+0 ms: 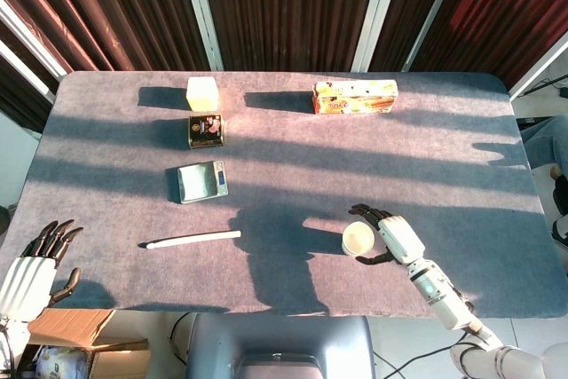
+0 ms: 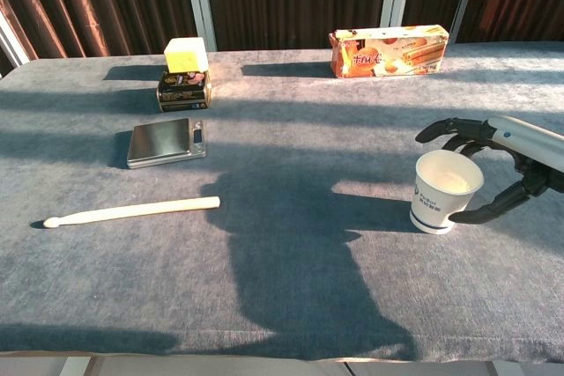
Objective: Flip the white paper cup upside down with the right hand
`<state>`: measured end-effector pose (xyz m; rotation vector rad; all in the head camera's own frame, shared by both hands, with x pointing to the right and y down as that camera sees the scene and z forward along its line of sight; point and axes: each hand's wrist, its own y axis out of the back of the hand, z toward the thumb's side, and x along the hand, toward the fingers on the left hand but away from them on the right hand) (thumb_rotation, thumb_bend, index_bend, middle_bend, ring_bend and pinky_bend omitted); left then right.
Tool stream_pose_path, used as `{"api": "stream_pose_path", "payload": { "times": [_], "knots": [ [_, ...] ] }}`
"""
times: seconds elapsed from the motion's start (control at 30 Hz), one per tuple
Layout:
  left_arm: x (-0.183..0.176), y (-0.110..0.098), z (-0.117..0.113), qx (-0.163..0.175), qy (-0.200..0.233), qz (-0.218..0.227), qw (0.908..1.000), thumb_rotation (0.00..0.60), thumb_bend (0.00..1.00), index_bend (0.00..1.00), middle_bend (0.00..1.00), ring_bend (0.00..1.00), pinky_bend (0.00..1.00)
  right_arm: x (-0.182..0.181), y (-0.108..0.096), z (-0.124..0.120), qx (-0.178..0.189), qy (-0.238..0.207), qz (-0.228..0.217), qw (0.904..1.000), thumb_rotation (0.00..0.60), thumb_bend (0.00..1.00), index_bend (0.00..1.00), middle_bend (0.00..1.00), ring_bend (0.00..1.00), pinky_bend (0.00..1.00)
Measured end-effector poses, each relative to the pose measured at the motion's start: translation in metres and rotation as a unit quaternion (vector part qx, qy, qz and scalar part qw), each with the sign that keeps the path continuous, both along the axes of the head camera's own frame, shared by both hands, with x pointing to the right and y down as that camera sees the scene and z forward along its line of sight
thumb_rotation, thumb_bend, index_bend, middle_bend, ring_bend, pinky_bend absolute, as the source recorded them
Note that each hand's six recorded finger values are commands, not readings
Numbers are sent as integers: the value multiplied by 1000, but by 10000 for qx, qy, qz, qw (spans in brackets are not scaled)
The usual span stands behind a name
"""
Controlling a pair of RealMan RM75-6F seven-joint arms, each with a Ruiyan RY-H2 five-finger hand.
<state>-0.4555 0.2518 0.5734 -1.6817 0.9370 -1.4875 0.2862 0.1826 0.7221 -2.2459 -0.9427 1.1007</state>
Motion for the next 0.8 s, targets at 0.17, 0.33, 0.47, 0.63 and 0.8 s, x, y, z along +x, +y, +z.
{"api": "stream_pose_path", "payload": {
  "times": [0.17,0.33,0.47,0.63,0.8],
  "knots": [
    [1,1,1,-39,4,14,10000,600,445,164,83,0,226,-2,-4,2,227,14,66,9997,600,205,592,469,531,633],
    [1,1,1,-57,-5,10,10000,600,445,165,83,0,226,0,-9,0,525,-3,151,9985,600,205,617,486,549,648],
    [1,1,2,-92,-19,9,10000,600,444,165,83,0,227,0,-13,-10,865,-14,111,9962,600,205,617,486,549,648],
    [2,2,4,-159,-42,31,9999,600,443,166,86,0,228,0,-18,-27,1485,381,-253,9879,600,205,607,486,549,648],
    [3,3,6,-218,-69,35,9997,600,443,166,86,0,228,2,-20,-39,2076,1347,-851,9652,600,205,596,486,549,648]
  ]
}}
